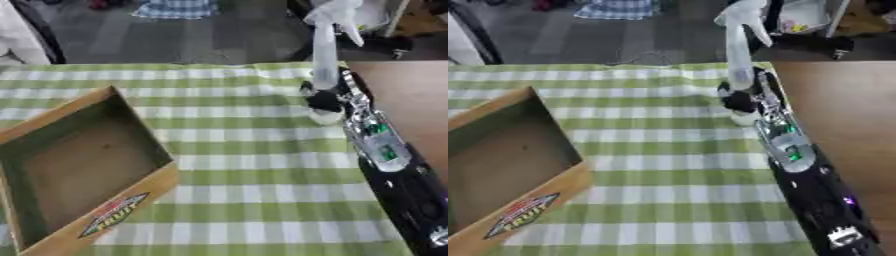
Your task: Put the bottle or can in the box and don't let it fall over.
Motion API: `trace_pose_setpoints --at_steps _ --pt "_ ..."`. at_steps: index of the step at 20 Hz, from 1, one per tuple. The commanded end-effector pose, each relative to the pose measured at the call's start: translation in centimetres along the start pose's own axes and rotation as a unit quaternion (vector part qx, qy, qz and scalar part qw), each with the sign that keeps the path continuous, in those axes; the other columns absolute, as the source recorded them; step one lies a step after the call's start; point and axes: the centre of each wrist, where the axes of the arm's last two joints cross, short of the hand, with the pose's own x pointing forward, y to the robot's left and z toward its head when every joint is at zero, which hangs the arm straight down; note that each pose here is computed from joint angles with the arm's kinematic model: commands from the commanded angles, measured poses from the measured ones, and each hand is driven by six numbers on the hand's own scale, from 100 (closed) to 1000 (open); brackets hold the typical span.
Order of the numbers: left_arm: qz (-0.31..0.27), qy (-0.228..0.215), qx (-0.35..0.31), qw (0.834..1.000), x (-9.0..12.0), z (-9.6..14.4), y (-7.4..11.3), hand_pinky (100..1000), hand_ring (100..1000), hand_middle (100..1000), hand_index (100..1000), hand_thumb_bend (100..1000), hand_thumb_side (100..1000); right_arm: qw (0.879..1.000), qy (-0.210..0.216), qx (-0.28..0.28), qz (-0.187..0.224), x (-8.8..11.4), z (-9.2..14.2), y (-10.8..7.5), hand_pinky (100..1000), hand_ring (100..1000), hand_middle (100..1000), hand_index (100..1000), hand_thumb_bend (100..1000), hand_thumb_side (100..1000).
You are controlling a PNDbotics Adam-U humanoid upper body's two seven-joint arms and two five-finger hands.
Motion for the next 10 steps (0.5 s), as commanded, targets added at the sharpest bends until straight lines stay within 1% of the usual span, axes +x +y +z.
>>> trace_pose_setpoints --at_steps 1,7,9,10 --pt "-0.003 0.009 -0.004 1.0 -0.33 0.14 0.01 1000 597 697 701 150 791 1.0 0.011 -0.008 -0.008 -0.32 -0.14 -0.07 1000 908 565 550 100 100" --pt "-0.003 0.01 -0.006 1.0 -0.35 0.14 -0.02 1000 597 697 700 147 793 0.999 0.013 -0.009 -0.041 0.02 -0.12 0.04 997 851 464 442 100 100" --pt "-0.003 0.01 -0.007 1.0 -0.37 0.14 -0.01 1000 597 698 700 145 794 0.999 0.013 -0.008 -0.053 0.23 -0.09 0.06 998 834 430 396 100 100" --pt "-0.003 0.01 -0.008 1.0 -0.38 0.15 -0.02 1000 597 698 700 144 795 0.998 0.012 -0.007 -0.057 0.36 -0.07 0.07 999 823 408 349 100 100"
